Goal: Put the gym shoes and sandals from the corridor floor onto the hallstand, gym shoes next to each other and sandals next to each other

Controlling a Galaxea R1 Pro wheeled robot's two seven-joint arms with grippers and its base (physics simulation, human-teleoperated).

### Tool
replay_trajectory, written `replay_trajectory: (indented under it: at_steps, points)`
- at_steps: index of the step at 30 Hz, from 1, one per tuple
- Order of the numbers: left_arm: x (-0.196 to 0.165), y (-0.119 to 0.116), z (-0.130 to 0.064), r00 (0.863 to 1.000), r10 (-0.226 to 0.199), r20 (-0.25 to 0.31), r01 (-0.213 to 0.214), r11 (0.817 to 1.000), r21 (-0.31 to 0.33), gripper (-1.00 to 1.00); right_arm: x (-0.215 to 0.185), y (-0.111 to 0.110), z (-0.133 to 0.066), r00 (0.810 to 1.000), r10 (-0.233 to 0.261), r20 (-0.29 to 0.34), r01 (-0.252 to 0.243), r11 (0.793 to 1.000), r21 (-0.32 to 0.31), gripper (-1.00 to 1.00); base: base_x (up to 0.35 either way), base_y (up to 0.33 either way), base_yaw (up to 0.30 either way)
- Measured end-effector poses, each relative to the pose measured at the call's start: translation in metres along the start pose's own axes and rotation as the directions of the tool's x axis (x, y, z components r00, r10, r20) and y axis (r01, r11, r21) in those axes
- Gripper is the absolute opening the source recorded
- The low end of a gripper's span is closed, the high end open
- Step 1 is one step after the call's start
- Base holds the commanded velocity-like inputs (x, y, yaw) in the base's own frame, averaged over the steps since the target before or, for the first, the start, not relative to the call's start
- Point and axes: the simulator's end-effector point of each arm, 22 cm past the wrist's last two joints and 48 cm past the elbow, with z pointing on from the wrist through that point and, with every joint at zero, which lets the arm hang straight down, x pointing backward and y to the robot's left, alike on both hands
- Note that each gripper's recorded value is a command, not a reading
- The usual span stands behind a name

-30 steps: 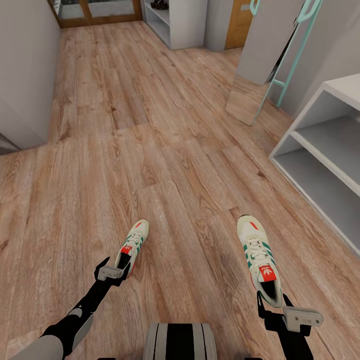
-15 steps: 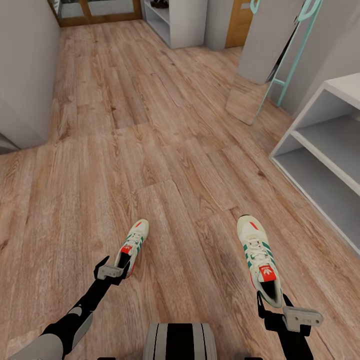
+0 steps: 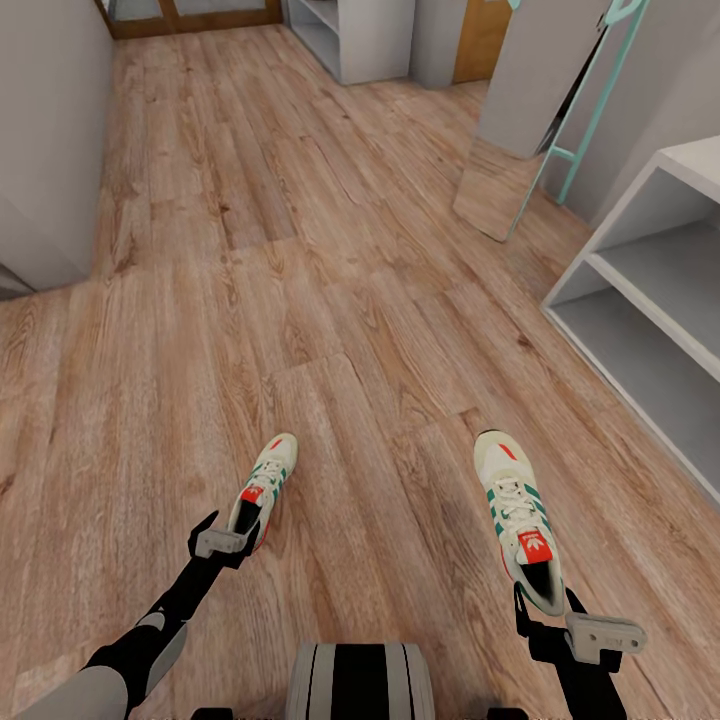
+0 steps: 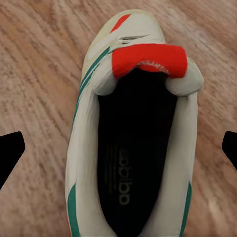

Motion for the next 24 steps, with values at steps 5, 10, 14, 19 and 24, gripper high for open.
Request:
replay_trajectory:
  at_steps: [5,10,14,19,24]
  points:
    - [0.004,-0.0013,0.0003,1.0,-0.003,-0.006,0.003,1.0,0.001,1.0,0.0028,0.0004,0.0004,1.0,-0.001,-0.007,0.001,1.0,-0.001,-1.0,0.0,0.0,0.0]
    - [0.0059,-0.0019,0.0006,1.0,-0.004,-0.009,0.004,1.0,0.002,1.0,0.0042,0.0005,0.0006,1.0,-0.002,-0.01,0.002,1.0,-0.001,-1.0,0.0,0.0,0.0]
    - [0.0059,-0.002,0.001,1.0,-0.004,-0.009,0.004,1.0,0.002,1.0,0.0049,0.0006,0.0007,1.0,-0.003,-0.012,0.003,1.0,-0.001,-1.0,0.0,0.0,0.0]
    - [0.0043,-0.0022,0.0025,1.0,-0.004,-0.006,0.004,1.0,0.002,1.0,0.0051,0.0007,0.0007,1.0,-0.003,-0.012,0.003,1.0,-0.001,-1.0,0.0,0.0,0.0]
    - [0.0028,-0.0022,0.0037,1.0,-0.004,-0.004,0.004,1.0,0.002,1.0,0.005,0.0004,0.0007,1.0,-0.003,-0.012,0.003,1.0,0.0,-1.0,0.0,0.0,0.0]
